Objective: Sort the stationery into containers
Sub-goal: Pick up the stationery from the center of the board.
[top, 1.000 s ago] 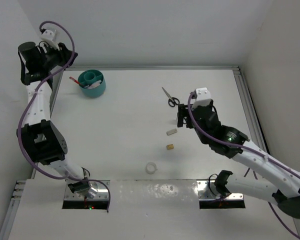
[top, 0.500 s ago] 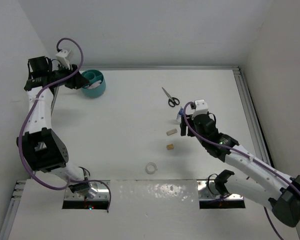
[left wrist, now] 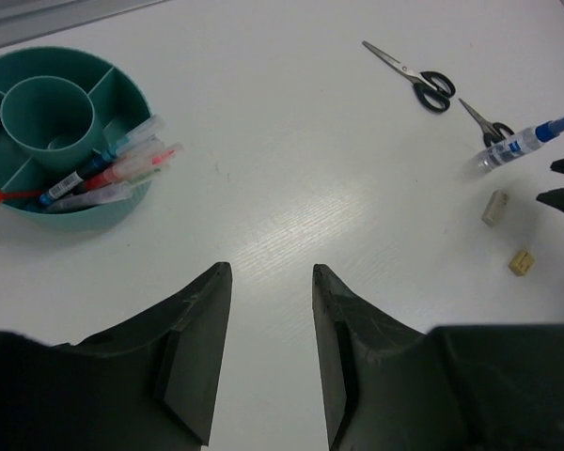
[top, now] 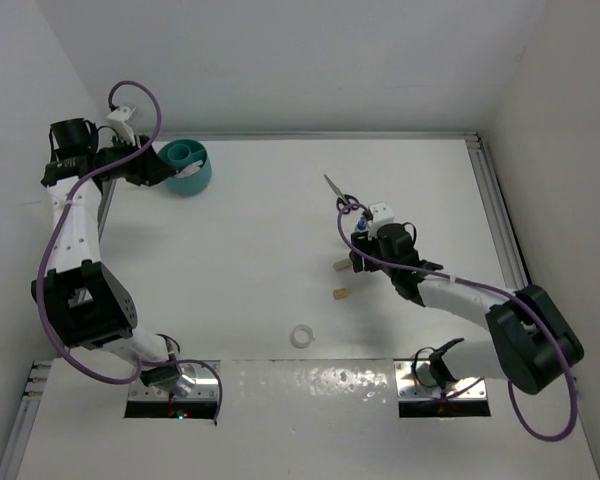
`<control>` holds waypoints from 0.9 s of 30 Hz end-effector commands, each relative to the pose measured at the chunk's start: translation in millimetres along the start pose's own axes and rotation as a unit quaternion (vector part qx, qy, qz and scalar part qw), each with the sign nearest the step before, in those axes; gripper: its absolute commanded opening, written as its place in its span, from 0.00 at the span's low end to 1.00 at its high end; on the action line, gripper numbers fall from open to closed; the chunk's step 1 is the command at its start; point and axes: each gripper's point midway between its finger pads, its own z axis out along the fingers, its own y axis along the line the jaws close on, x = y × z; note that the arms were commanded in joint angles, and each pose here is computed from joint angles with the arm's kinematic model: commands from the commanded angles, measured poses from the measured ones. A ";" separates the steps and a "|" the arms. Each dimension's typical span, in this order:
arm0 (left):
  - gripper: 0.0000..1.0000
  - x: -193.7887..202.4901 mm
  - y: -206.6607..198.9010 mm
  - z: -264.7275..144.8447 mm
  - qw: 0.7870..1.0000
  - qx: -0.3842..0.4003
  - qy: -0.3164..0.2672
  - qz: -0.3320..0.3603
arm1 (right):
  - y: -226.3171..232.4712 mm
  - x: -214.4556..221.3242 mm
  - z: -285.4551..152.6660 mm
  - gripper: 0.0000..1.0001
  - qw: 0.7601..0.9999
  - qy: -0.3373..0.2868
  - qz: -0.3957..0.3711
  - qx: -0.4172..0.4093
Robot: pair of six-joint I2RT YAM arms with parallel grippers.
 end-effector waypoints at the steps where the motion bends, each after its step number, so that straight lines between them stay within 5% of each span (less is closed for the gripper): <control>1: 0.38 -6.2 -5.7 -5.2 1.000 0.015 -0.015 0.011 | -1.2 -37.5 15.0 0.61 0.997 -0.081 -0.006 -0.008; 7: 0.41 -8.7 -5.7 -6.1 1.000 0.018 -0.017 0.014 | -15.0 -44.2 36.3 0.61 0.995 -0.095 0.010 0.006; 12: 0.42 -12.4 -4.7 -5.6 1.000 0.018 -0.023 0.006 | -18.0 -50.2 48.3 0.50 0.993 -0.113 0.027 -0.008; 27: 0.42 -18.3 -1.2 -1.4 0.999 0.018 -0.038 -0.008 | -18.5 -50.0 76.0 0.47 0.994 -0.106 0.003 -0.018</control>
